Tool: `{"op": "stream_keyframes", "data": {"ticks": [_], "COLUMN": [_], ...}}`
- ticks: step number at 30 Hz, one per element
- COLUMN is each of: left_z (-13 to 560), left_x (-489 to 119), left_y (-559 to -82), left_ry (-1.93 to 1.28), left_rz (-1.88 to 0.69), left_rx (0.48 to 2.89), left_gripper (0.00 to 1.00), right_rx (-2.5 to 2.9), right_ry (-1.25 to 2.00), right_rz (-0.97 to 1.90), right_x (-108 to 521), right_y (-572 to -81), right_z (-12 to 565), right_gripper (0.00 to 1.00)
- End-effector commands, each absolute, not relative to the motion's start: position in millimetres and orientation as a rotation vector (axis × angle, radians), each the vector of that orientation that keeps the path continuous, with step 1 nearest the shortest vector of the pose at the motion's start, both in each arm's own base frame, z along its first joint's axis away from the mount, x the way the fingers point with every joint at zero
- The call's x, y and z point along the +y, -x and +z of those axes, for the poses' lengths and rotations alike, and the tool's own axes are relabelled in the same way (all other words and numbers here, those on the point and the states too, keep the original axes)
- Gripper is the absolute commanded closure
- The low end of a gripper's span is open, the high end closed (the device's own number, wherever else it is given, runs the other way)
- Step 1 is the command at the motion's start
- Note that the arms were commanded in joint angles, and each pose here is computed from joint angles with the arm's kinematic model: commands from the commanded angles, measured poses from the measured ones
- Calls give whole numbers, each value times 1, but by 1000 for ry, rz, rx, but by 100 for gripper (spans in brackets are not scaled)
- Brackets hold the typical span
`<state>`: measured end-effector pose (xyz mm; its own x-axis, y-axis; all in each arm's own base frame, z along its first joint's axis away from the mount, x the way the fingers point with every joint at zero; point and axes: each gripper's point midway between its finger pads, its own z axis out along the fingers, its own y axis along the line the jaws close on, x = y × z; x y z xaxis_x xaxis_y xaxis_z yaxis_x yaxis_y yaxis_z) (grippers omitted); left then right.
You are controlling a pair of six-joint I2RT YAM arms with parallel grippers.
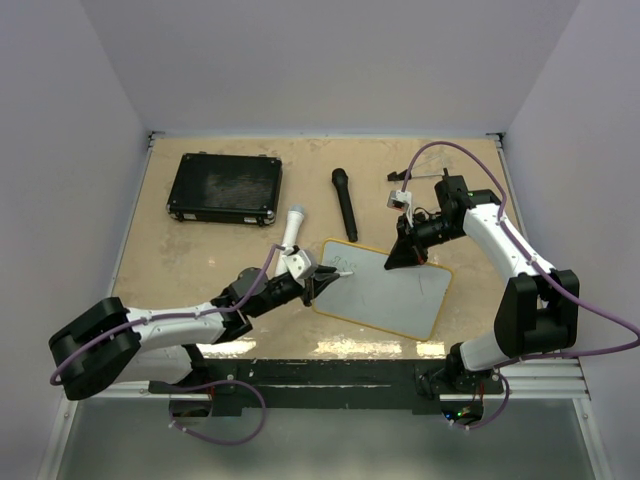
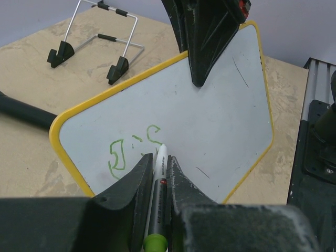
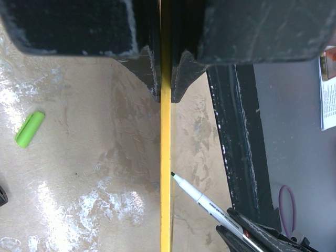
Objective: Write a sentence on the whiteboard
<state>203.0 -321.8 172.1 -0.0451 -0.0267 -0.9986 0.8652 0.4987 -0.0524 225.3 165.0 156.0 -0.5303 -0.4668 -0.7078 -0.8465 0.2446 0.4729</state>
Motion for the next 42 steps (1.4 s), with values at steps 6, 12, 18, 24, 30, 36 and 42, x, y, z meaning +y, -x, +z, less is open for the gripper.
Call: {"op": "stream_keyframes", "data": {"ticks": [6,12,18,24,30,36,42], "left_z": [166,161,165,205,226,220,213], "left_x": [-318,-310,-308,-311,-314,-330,-336], "left_y": [-202,-200,-199,-185,-187,-193,-199], "left_ry": [-765,-768,-769,-760,-735,-755,-771], "left_rz": [-866,-844,-836,-932,-953,-967,-945], "left_rx": [1466,1488,1479,1332,1282,1304,1326], "left_gripper": [100,100,100,100,100,100,100], "right_rx": [1955,1957,1956,1956,1954,1950,1950], "right_ry": [1280,1279,1279,1278,1278,1280,1279], "right_rz": [1152,1151,1150,1145,1147,1144,1144], "right_x": [170,169,170,169,169,169,169], "right_y": [-235,-235,-236,-236,-235,-235,-234], "right_z": [168,168,168,168,168,169,169], "right_gripper": [100,100,100,100,100,100,100]}}
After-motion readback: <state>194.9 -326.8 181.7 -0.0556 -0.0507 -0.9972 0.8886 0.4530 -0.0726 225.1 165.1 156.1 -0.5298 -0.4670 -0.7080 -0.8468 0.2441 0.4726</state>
